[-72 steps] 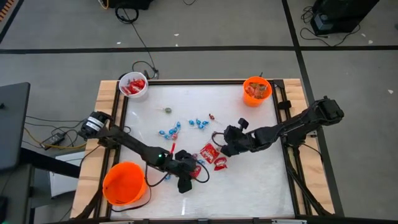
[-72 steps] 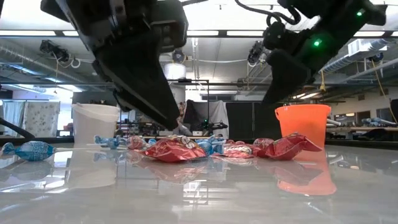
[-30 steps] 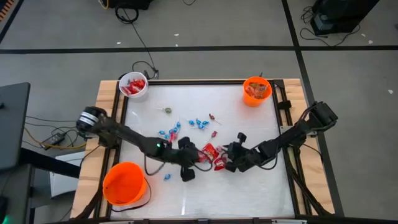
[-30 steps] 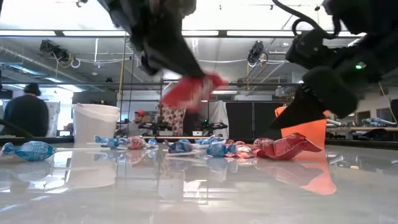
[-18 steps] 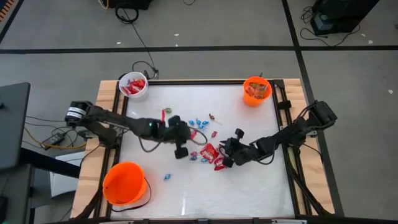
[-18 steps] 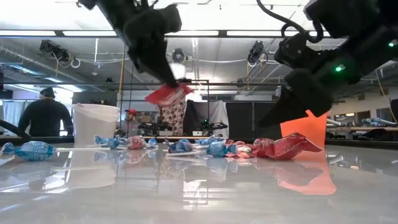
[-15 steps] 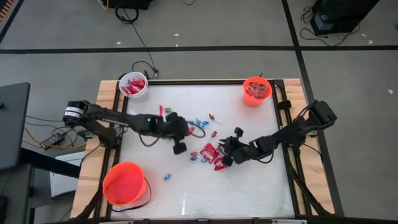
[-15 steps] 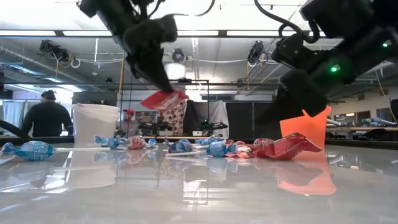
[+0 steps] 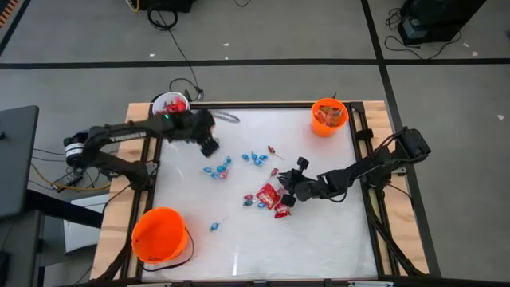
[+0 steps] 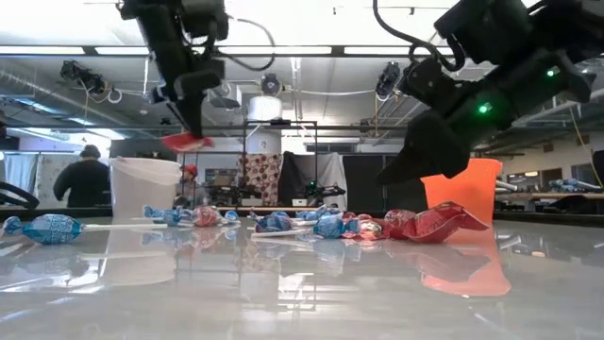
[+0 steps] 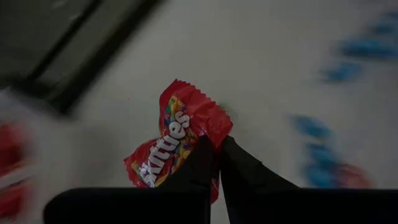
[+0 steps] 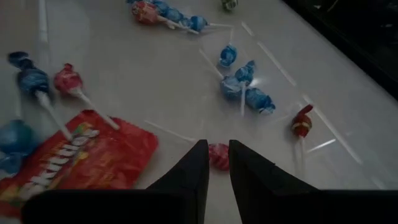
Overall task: Sort candy by brand, put in halloween buckets
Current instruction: Put the bottom left red candy pack into the white bucket, then put the top red candy pack into the white bucket
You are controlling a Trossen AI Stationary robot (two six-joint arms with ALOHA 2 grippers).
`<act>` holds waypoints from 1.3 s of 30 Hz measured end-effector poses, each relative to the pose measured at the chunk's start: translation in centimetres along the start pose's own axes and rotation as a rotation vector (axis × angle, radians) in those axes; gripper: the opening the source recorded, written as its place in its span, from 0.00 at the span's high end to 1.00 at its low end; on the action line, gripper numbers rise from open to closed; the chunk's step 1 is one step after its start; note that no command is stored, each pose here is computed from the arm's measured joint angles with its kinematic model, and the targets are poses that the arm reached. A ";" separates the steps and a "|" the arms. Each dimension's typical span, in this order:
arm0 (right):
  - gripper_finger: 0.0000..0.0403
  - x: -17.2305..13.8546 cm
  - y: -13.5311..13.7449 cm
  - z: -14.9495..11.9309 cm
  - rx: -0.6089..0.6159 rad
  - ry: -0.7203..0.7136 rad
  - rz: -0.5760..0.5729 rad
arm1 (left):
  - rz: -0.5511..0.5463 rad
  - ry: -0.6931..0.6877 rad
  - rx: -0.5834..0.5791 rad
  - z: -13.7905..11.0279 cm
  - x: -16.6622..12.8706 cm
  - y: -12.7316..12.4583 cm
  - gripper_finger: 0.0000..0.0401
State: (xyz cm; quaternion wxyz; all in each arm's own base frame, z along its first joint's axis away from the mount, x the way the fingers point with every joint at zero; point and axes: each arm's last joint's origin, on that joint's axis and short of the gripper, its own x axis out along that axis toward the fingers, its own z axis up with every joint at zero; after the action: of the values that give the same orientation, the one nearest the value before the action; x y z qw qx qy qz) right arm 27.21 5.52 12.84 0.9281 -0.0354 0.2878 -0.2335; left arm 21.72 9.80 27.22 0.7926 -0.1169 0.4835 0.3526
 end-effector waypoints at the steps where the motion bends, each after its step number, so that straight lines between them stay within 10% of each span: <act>1: 0.82 0.1 -0.1 0.0 -0.008 0.002 -0.004 | 0.044 0.004 -0.035 0.2 0.0 1.2 0.94; 16: 0.82 0.6 -0.9 0.1 -0.072 0.017 -0.041 | 0.496 0.063 -0.352 0.1 1.0 12.2 0.79; 21: 0.82 0.7 -1.0 0.1 -0.075 0.016 -0.044 | 0.413 0.117 -0.388 -0.4 1.9 13.5 0.67; 30: 0.82 0.3 -0.7 0.7 -0.120 -0.033 -0.034 | 0.230 0.081 -0.305 0.2 1.7 11.9 0.55; 39: 0.82 -0.7 -2.0 2.9 -0.121 -0.122 -0.038 | 0.057 -0.133 -0.104 0.0 1.2 3.3 0.55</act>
State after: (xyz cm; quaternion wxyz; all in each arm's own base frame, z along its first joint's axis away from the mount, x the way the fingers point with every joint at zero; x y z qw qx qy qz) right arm 27.48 3.89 16.04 0.9355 -0.1110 0.2436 -0.2305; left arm 19.90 12.72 26.73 0.8055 -0.1205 0.4138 0.4067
